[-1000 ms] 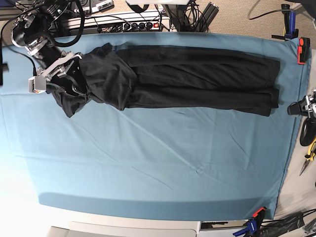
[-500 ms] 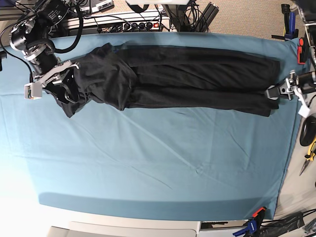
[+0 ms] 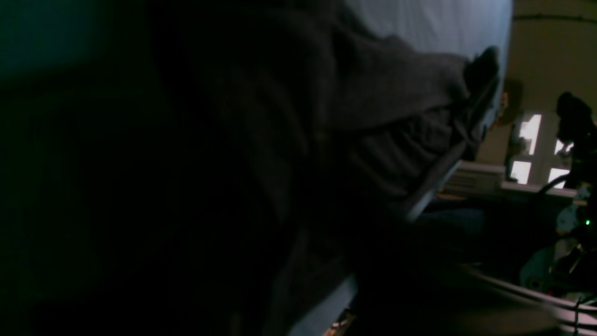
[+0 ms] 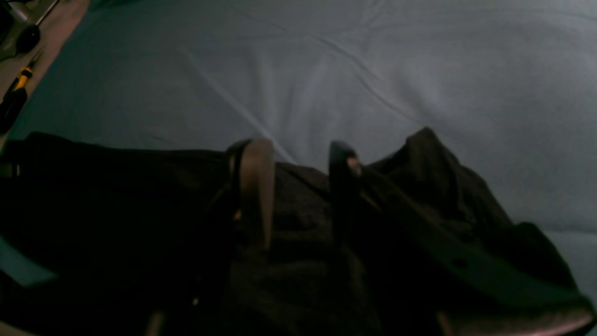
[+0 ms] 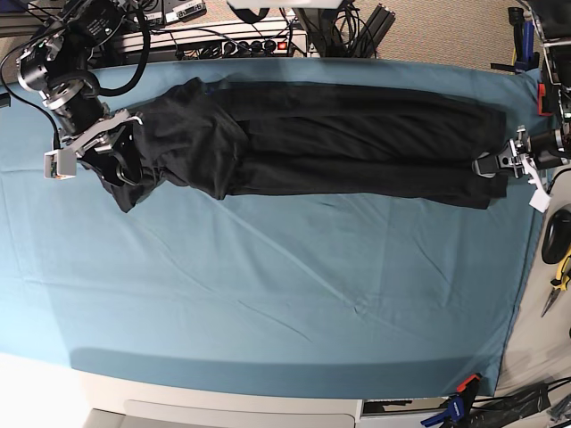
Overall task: Fold the T-shirt properly
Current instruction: 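Pull the gripped sleeve end with the right gripper toward the arm base, then release the strip end with the left gripper and reach to the strip middle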
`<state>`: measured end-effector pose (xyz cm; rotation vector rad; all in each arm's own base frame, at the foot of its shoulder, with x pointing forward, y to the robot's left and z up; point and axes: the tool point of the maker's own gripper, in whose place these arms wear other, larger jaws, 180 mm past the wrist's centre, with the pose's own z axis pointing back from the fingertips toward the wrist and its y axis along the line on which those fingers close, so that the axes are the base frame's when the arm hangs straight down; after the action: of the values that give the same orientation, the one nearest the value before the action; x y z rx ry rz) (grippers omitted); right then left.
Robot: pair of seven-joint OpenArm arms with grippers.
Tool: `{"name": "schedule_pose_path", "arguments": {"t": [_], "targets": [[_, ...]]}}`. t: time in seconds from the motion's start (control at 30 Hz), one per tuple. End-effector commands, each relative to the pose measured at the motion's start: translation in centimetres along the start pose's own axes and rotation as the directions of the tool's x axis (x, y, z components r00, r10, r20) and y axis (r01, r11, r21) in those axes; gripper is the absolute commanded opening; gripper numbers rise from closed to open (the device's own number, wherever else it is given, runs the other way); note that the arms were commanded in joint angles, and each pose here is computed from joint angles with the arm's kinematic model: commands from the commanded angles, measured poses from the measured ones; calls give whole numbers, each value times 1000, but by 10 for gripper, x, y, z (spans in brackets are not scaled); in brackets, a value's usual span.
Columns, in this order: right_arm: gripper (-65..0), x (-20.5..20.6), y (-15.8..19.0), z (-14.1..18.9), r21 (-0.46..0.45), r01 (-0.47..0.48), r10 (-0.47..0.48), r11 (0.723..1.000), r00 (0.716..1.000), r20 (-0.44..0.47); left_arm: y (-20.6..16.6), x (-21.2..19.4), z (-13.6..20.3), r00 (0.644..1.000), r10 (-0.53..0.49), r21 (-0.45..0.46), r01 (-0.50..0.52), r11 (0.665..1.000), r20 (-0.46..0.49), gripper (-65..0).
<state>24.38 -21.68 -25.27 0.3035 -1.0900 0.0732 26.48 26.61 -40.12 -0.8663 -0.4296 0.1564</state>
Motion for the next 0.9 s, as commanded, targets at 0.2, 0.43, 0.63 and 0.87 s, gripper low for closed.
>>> {"name": "schedule_pose_path", "arguments": {"t": [0.2, 0.43, 0.63, 0.87], "targets": [[-444, 5, -58, 11, -309, -15, 14, 951, 1000, -5, 6, 11, 20, 999, -34, 43, 34, 998, 3, -650], [-444, -20, -101, 17, -446, 43, -82, 894, 994, -70, -1, 16, 39, 986, -148, 72, 154, 986, -77, -650], [-444, -31, -114, 20, -500, 68, -124, 863, 989, -80, -30, 29, 31, 957, -281, 36, 284, 958, -75, -650], [-444, -33, -115, 21, -508, 60, -121, 859, 989, -88, -66, 32, 20, 903, -423, -11, 423, 906, -78, -650]]}}
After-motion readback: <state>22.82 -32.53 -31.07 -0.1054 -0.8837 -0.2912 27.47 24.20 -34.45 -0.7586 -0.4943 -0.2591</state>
